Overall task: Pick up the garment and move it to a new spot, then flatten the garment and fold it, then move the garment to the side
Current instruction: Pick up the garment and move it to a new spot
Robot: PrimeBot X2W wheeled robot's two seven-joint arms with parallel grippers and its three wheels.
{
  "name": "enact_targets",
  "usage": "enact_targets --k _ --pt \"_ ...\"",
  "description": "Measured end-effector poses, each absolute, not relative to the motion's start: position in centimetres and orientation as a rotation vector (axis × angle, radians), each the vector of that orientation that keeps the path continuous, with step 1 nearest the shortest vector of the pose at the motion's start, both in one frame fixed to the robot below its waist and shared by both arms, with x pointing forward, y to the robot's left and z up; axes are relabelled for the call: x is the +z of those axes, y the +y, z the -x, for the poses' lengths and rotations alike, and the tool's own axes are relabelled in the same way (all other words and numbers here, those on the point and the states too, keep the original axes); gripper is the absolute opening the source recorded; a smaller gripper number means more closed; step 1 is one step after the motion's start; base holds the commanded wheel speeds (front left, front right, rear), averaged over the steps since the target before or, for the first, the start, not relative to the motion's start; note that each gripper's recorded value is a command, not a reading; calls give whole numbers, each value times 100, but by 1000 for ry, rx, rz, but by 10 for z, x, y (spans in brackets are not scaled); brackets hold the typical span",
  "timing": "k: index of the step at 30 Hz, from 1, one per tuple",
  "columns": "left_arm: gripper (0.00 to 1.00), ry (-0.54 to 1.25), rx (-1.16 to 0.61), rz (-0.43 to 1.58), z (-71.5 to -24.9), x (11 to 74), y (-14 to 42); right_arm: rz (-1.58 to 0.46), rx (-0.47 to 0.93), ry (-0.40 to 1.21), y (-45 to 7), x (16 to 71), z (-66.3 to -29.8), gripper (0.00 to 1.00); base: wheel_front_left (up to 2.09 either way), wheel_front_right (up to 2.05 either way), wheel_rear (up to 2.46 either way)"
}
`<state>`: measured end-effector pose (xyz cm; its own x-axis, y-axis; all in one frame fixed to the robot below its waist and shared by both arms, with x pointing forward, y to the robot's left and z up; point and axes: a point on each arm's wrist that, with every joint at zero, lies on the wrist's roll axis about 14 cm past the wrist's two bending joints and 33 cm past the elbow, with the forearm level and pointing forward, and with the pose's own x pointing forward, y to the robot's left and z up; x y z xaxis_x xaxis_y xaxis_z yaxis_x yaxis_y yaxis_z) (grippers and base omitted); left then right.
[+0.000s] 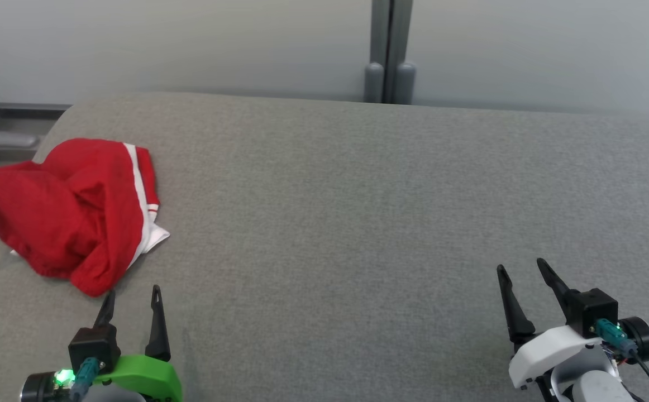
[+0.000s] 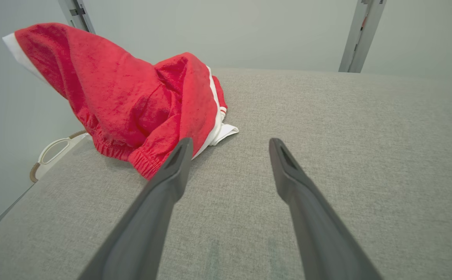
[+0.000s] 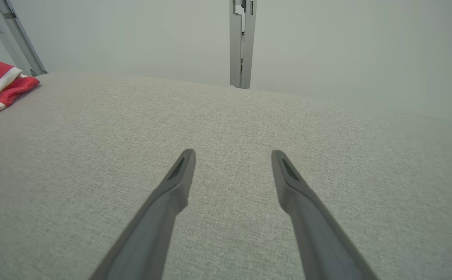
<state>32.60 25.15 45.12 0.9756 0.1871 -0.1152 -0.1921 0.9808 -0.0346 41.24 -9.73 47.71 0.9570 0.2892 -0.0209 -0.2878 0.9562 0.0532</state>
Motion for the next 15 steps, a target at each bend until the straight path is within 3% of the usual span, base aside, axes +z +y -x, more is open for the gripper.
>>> enact_targets --k 15 --pt "100 173 561 53 -233 433 343 -26 667 31 38 469 -424 100 0 0 0"
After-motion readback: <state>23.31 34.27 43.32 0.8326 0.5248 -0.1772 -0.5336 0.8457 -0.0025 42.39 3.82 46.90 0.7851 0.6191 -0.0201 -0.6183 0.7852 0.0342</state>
